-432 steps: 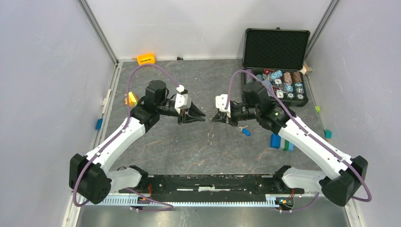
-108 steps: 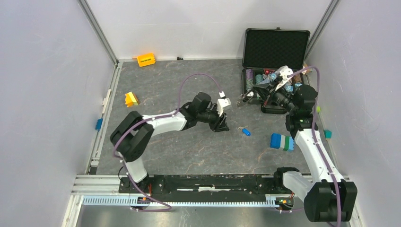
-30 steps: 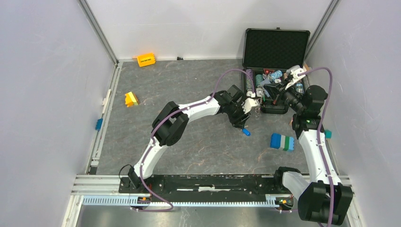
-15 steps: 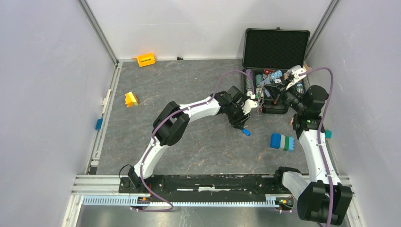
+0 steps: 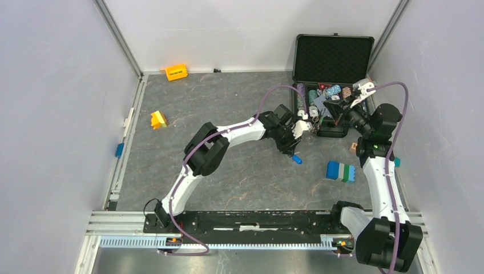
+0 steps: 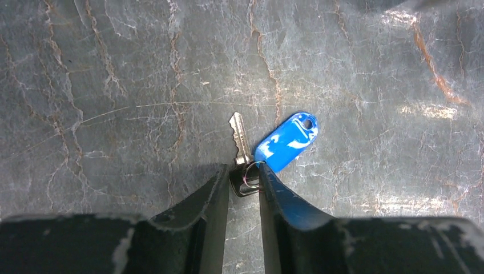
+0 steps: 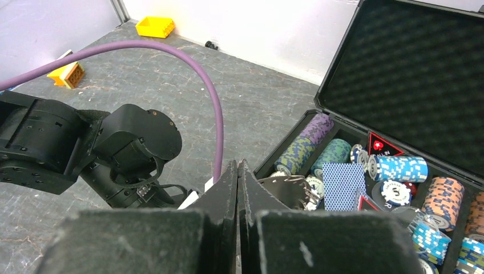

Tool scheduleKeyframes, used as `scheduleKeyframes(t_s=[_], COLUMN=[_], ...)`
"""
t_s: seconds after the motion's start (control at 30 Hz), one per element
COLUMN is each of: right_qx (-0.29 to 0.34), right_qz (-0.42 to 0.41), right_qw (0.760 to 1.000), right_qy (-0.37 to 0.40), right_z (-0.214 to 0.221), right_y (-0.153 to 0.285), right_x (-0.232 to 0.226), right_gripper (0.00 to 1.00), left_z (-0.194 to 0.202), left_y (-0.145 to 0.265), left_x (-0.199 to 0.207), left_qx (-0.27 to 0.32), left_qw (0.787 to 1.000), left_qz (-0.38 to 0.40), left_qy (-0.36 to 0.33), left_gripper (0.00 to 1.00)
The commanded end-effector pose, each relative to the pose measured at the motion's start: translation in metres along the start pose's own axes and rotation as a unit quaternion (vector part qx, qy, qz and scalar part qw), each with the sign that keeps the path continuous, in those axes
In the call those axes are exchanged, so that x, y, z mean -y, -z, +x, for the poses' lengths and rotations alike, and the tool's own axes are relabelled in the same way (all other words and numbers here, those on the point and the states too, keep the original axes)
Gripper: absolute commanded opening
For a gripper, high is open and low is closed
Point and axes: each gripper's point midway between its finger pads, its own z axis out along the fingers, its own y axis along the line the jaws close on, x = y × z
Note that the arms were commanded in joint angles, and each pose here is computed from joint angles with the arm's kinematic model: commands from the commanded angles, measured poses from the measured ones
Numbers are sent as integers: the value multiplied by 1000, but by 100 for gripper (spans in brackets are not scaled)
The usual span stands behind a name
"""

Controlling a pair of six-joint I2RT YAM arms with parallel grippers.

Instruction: Put the keys on the keyring

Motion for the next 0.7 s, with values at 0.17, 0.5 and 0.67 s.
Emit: scheduleKeyframes(t_s=[0.17, 0.5, 0.67], right_qx=[29, 28, 26], right_qz=[-11, -9, -9], right_qw=[999, 999, 999], right_qy=[22, 23, 21], right_z=[-23, -23, -21], right_y=[1, 3, 3], right_x=[-3, -5, -4], right_gripper=[0, 0, 0], left_z=[24, 19, 8], left_y=[-1, 8, 27], left_x=[12, 11, 14], left_qx=[-17, -12, 2], left_qw=[1000, 1000, 1000], left_qz=[0, -13, -23], left_qy=[-7, -11, -17], left_gripper=[24, 2, 2])
